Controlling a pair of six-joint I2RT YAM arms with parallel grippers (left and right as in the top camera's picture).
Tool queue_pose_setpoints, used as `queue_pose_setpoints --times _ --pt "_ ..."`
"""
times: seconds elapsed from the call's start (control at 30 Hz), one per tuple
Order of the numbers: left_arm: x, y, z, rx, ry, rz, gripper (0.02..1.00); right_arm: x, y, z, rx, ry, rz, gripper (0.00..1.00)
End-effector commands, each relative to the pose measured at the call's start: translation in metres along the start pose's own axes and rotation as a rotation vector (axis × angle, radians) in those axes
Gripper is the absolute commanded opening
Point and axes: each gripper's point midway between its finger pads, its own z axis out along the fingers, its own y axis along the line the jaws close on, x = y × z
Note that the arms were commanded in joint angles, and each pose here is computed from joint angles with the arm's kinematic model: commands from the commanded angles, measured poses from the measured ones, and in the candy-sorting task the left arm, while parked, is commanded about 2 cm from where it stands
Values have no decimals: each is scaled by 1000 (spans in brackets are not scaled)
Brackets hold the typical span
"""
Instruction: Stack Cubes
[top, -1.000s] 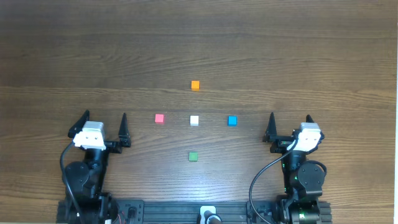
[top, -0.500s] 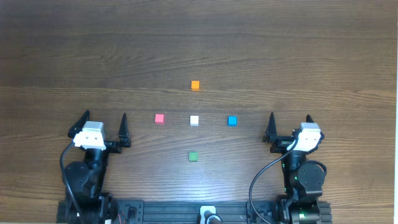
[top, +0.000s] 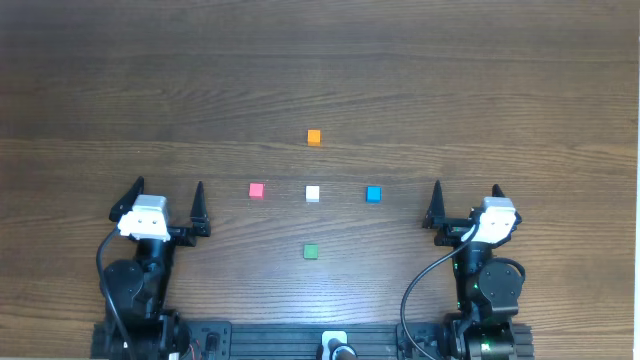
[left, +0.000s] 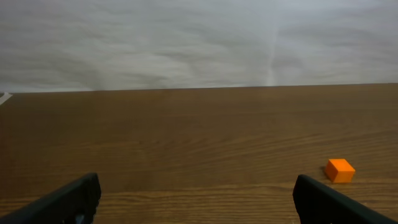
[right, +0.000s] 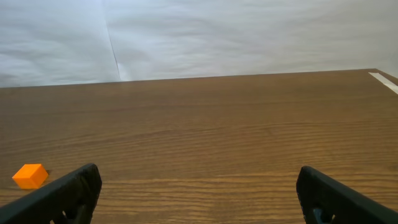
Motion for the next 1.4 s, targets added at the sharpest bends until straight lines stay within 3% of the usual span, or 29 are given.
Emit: queue_pose_setpoints --times 0.03,0.33,0.47,0.63,0.97,1.4 --pt "2 0 0 2 2 14 1000 2 0 0 -4 -2 -1 991" --pt "2 0 0 4 2 7 1000 2 0 0 -3 -2 -1 991" --pt "1 -11 4 57 9 -43 998 2 0 0 -3 -2 -1 991" --pt "-2 -28 14 115 170 -119 998 2 0 0 -4 -2 -1 993" --pt "-14 -61 53 147 748 -216 998 2 0 0 -4 -2 -1 991" --pt "75 -113 73 101 1089 -189 998 2 0 0 -4 -2 -1 993"
